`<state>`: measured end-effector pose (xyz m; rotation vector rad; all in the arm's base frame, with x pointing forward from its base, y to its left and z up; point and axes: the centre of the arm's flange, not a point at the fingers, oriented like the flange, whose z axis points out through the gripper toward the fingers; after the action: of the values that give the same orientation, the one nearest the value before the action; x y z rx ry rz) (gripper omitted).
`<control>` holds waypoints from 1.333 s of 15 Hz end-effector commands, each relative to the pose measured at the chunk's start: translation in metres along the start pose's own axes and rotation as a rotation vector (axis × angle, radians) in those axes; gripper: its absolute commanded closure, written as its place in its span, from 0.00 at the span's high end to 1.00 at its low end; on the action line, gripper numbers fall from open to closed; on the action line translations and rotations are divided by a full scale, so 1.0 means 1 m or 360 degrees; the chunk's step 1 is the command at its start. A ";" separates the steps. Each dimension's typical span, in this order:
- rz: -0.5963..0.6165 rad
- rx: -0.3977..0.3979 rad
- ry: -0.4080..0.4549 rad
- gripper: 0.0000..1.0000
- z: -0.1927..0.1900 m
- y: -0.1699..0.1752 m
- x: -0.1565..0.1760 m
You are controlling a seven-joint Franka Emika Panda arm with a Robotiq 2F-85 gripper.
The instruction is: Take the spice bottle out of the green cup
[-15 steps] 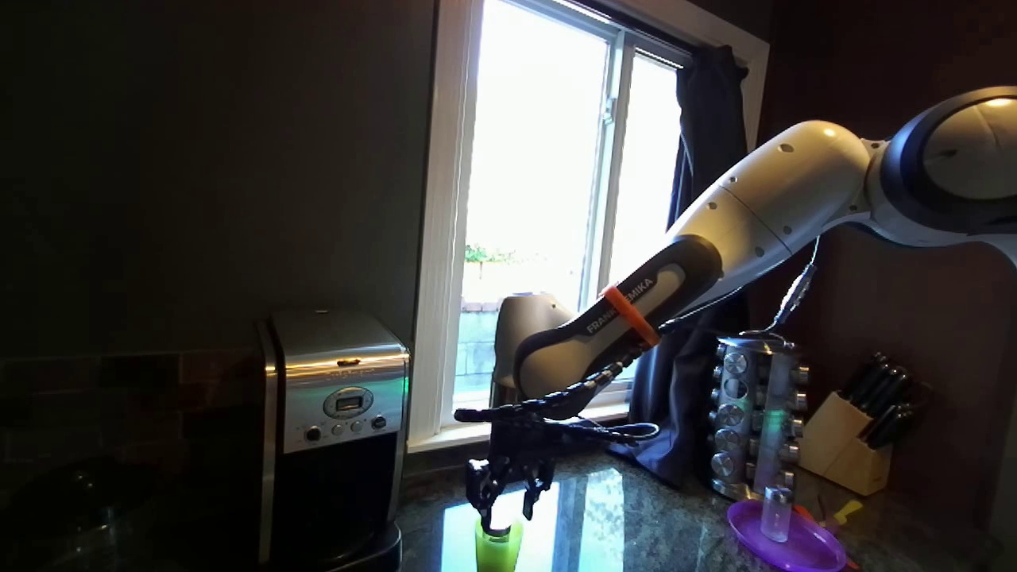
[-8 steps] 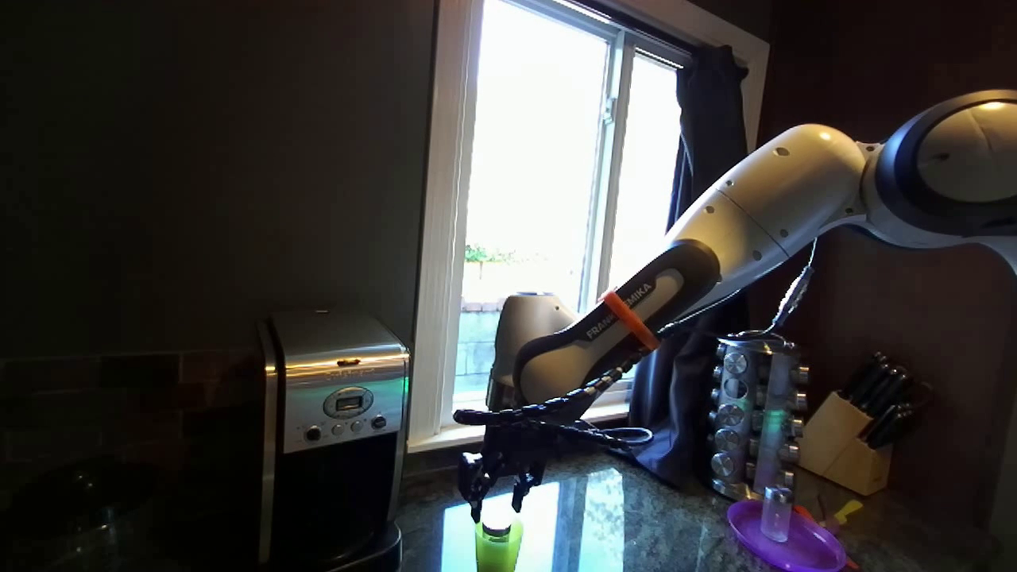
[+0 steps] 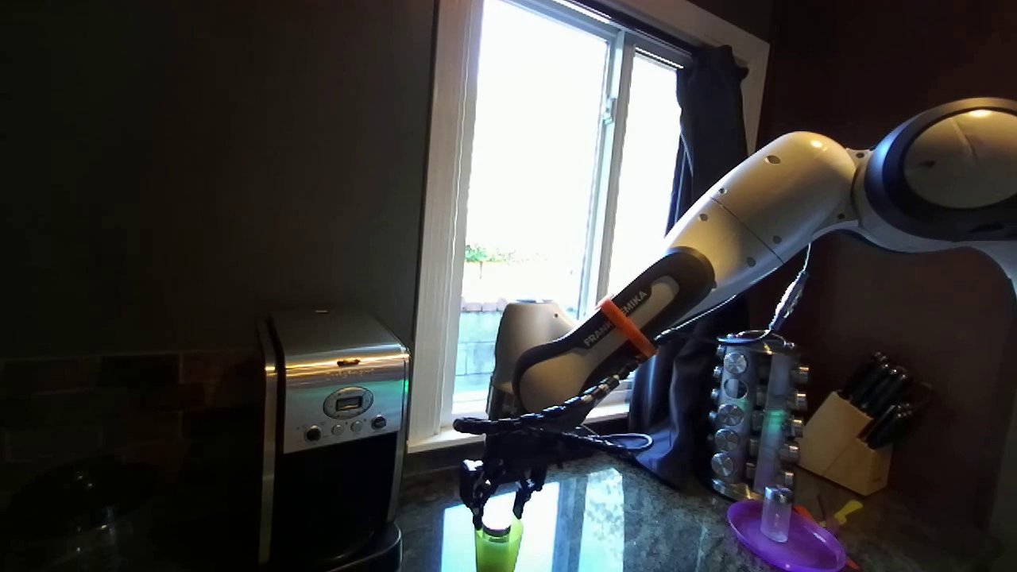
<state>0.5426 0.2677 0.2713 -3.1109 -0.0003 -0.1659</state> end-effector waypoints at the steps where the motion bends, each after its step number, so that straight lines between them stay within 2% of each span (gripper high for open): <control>1: -0.0026 0.0013 0.0012 0.71 0.010 -0.003 0.000; 6: -0.0065 0.0009 0.0000 0.68 0.008 -0.011 0.002; 10: -0.0087 0.0003 -0.0015 0.72 0.008 -0.017 0.001; 20: -0.0106 -0.0047 -0.0076 0.71 0.000 -0.034 -0.004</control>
<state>0.5387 0.2905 0.2726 -3.1202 -0.1003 -0.1398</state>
